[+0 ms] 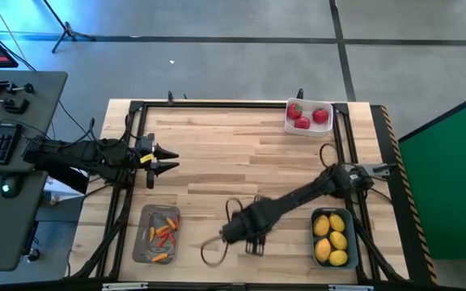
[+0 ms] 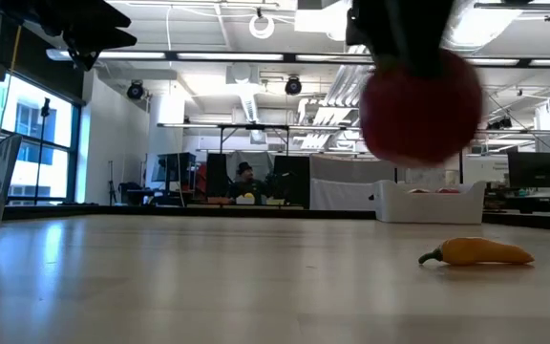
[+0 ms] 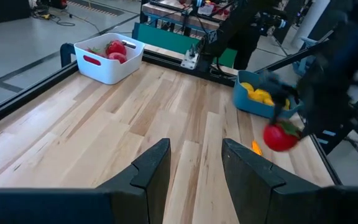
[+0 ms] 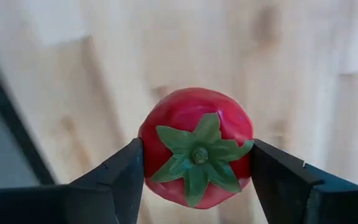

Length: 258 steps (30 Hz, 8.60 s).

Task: Sort produce into baskets
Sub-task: Put the tomato into the white bin, then put the yellow chili pepper into the black bin

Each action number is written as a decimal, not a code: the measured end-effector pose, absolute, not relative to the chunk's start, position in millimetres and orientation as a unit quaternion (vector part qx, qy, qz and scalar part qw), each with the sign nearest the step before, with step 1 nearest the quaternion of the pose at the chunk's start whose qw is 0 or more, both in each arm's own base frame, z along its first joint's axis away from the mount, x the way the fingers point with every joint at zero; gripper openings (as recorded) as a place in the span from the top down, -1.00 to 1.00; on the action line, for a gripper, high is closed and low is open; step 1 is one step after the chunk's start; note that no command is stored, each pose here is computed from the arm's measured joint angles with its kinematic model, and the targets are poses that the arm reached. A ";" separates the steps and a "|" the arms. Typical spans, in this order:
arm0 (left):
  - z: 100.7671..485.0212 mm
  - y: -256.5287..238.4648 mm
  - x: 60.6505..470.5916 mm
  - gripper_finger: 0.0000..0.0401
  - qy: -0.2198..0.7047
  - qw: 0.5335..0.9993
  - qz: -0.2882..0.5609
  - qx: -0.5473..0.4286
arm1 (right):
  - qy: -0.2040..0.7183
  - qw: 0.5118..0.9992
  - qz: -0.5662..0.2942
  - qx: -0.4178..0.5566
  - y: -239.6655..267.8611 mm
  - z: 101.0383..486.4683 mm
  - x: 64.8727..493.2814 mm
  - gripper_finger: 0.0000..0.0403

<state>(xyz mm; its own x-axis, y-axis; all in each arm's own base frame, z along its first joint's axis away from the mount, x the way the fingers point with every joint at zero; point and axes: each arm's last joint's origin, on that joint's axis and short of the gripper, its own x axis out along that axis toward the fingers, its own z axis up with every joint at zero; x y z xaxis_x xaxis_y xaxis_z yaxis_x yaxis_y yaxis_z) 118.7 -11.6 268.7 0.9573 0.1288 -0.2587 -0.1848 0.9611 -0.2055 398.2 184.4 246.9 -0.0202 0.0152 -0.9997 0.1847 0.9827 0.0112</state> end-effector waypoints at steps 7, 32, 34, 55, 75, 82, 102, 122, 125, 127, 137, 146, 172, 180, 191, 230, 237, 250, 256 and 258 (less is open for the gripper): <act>268.8 -11.6 118.8 0.35 0.121 0.982 0.081 -0.124 | 0.658 0.725 -0.173 0.106 97.6 300.2 395.9 -0.17; 265.1 -11.4 117.9 0.35 0.137 0.974 0.090 -0.155 | 0.630 0.544 -0.494 0.252 -194.2 296.2 213.6 -0.17; 265.2 -11.2 117.9 0.35 0.135 0.973 0.094 -0.163 | 0.617 0.544 -0.500 0.271 -197.4 290.0 204.1 -0.17; 265.0 -12.5 118.0 0.35 0.137 0.965 0.078 -0.210 | 0.542 0.509 -0.587 0.321 -220.3 239.7 180.1 -0.25; 265.2 -12.8 118.1 0.34 0.138 0.965 0.073 -0.213 | 0.561 0.521 -0.554 0.326 -222.8 245.5 178.0 -0.56; 265.2 -12.8 118.1 0.35 0.137 0.964 0.074 -0.217 | 0.563 0.516 -0.555 0.332 -219.4 228.5 176.2 0.47; 265.2 -12.8 118.1 0.35 0.137 0.962 0.075 -0.225 | 0.501 0.560 -0.582 0.310 -214.7 262.7 173.3 0.99; 265.1 -13.7 118.1 0.35 0.141 0.962 0.061 -0.226 | 0.535 0.525 -0.578 0.324 -213.5 240.0 162.2 0.60; 265.1 -13.7 118.1 0.35 0.141 0.962 0.061 -0.226 | 0.535 0.528 -0.573 0.327 -213.9 243.7 163.0 0.29; 265.1 -13.7 118.1 0.35 0.141 0.962 0.061 -0.226 | 0.533 0.538 -0.561 0.333 -214.8 247.7 164.7 0.14; 265.1 -13.7 118.1 0.35 0.141 0.962 0.061 -0.227 | 0.554 0.510 -0.570 0.329 -214.8 230.1 151.3 0.85; 265.1 -13.7 118.1 0.35 0.141 0.962 0.061 -0.227 | 0.559 0.507 -0.566 0.333 -211.7 208.7 146.0 0.92; 263.7 -13.6 117.7 0.35 0.149 0.963 0.061 -0.215 | 0.463 0.726 -0.420 0.286 -119.5 342.4 213.8 0.14; 262.6 -13.6 117.3 0.35 0.155 0.964 0.061 -0.207 | 0.429 0.841 -0.248 0.218 -20.5 349.9 261.7 0.65; 262.6 -13.5 117.3 0.35 0.155 0.964 0.062 -0.208 | 0.511 0.840 -0.075 0.165 106.4 305.7 292.0 0.44; 267.8 -8.7 100.3 0.44 0.121 0.972 0.086 -0.183 | 0.616 0.782 0.046 0.086 177.3 151.7 359.5 0.96; 271.0 -3.6 71.5 0.69 0.081 0.974 0.081 -0.195 | 0.509 0.840 0.066 0.175 181.4 166.0 386.7 0.98; 270.1 2.3 36.3 0.91 0.025 0.984 0.068 -0.162 | 0.265 0.935 0.002 0.237 162.3 236.2 479.6 1.00; 273.1 2.6 35.2 0.98 0.017 0.988 0.067 -0.140 | 0.200 0.943 -0.027 0.266 162.6 230.4 538.4 1.00; 272.3 2.7 35.2 1.00 0.021 0.988 0.069 -0.139 | 0.178 0.941 -0.040 0.285 161.6 227.4 552.4 1.00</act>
<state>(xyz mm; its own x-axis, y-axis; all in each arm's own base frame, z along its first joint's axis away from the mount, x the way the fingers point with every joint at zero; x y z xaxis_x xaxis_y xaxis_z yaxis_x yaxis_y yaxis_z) 35.2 2.7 272.3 0.9896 0.1306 -0.0597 -0.1419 0.9521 -0.2710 552.4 161.6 227.4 0.9332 0.0262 -0.3585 0.1771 0.8344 0.5220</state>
